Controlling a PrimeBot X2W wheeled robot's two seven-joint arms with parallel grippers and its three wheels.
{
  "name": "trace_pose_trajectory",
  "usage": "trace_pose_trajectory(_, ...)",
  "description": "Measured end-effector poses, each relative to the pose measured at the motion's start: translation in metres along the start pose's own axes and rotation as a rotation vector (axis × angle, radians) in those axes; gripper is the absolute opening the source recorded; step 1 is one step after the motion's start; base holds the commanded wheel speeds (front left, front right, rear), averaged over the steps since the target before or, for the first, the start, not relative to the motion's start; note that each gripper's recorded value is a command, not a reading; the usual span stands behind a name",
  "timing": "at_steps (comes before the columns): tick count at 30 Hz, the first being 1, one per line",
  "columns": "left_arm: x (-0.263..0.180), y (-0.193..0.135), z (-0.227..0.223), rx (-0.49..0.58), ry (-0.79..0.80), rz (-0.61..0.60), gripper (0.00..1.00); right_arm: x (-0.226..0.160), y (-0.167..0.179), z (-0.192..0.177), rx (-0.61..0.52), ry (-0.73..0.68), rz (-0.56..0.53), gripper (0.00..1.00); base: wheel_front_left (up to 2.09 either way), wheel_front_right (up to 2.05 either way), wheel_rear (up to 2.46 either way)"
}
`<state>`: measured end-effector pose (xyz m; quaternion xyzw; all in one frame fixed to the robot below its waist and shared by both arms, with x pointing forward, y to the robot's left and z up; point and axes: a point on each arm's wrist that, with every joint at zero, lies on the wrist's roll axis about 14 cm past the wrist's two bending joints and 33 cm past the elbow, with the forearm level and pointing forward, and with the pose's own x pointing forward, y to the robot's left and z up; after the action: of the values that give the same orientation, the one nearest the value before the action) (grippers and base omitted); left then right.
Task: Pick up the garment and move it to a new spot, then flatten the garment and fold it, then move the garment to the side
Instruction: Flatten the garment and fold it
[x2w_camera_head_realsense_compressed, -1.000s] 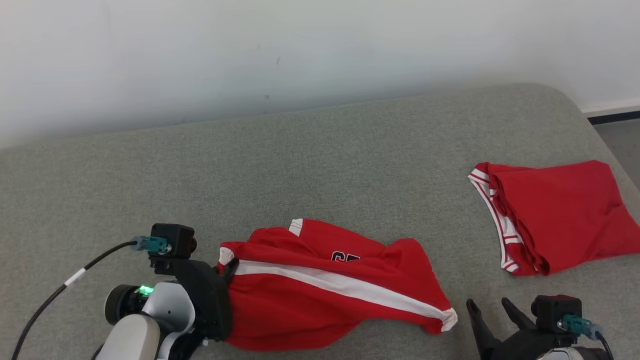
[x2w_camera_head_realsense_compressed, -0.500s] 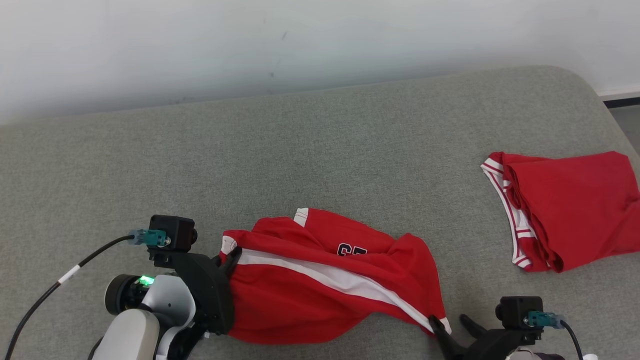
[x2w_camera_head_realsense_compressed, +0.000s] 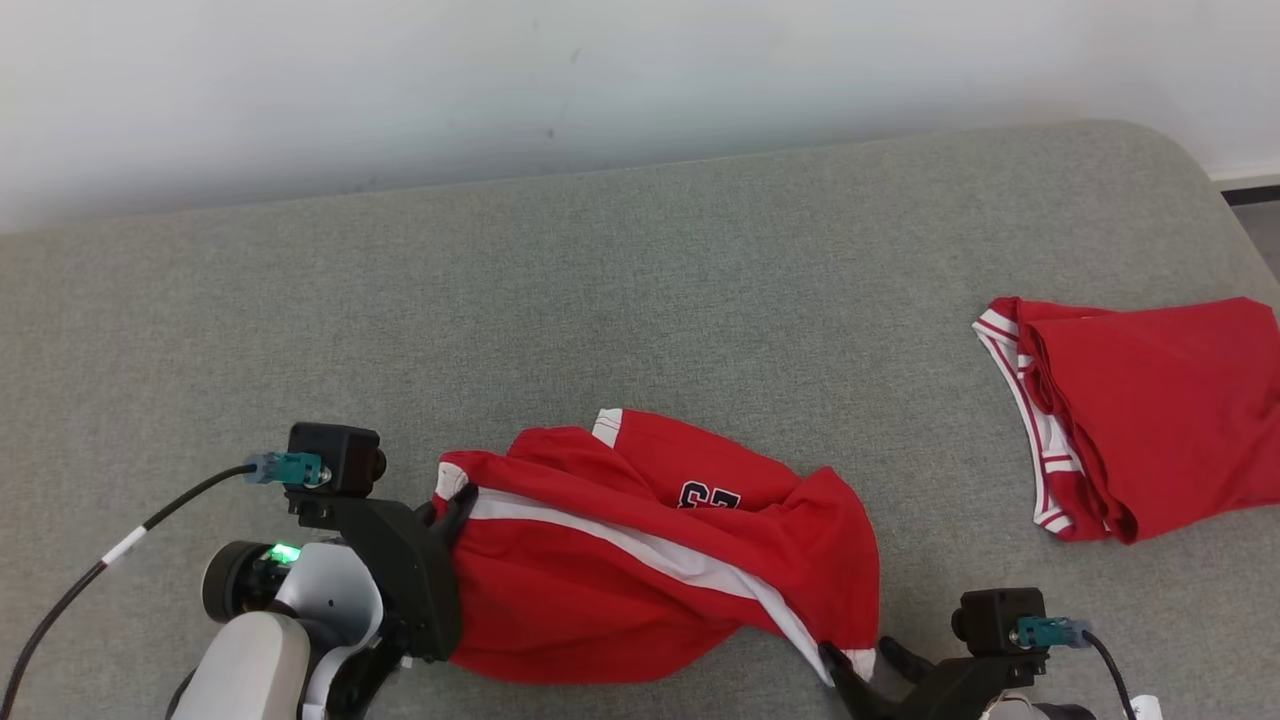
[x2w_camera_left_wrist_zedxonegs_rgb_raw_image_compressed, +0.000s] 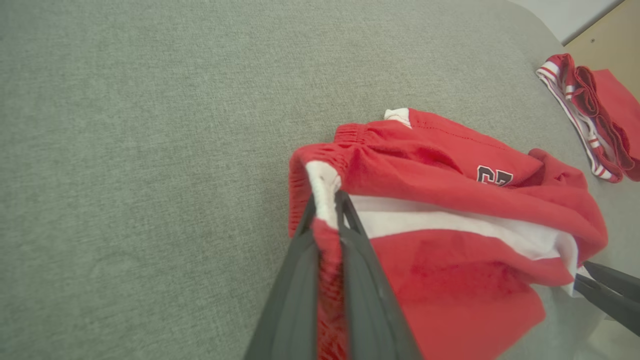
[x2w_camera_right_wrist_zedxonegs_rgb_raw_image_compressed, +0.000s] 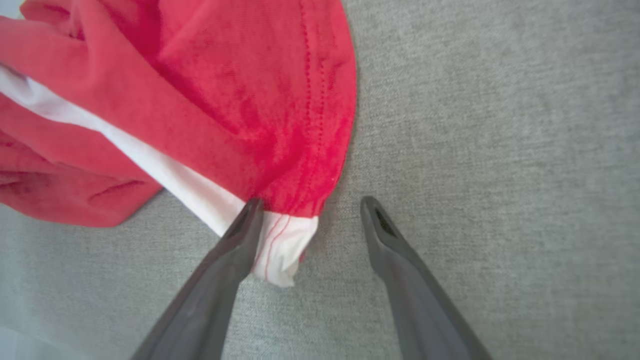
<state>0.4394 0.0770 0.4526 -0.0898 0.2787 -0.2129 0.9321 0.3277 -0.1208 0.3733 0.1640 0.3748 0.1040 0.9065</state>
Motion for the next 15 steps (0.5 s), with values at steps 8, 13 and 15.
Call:
trace_pose_trajectory(8,0.001,0.006,0.008,-0.007,-0.038,0.014,0.00,0.003,-0.001,-0.001,-0.043,-0.001,-0.014,0.00,0.00,0.00,0.00)
trace_pose_trajectory(13,-0.006,0.007,0.028,-0.017,-0.130,0.013,0.00,-0.005,-0.002,0.030,-0.063,-0.122,-0.023,0.00,0.00,0.00,0.00)
trace_pose_trajectory(15,-0.010,0.004,0.041,-0.039,-0.185,0.001,0.00,-0.010,0.002,0.046,-0.074,-0.180,-0.014,0.00,0.00,0.00,0.00)
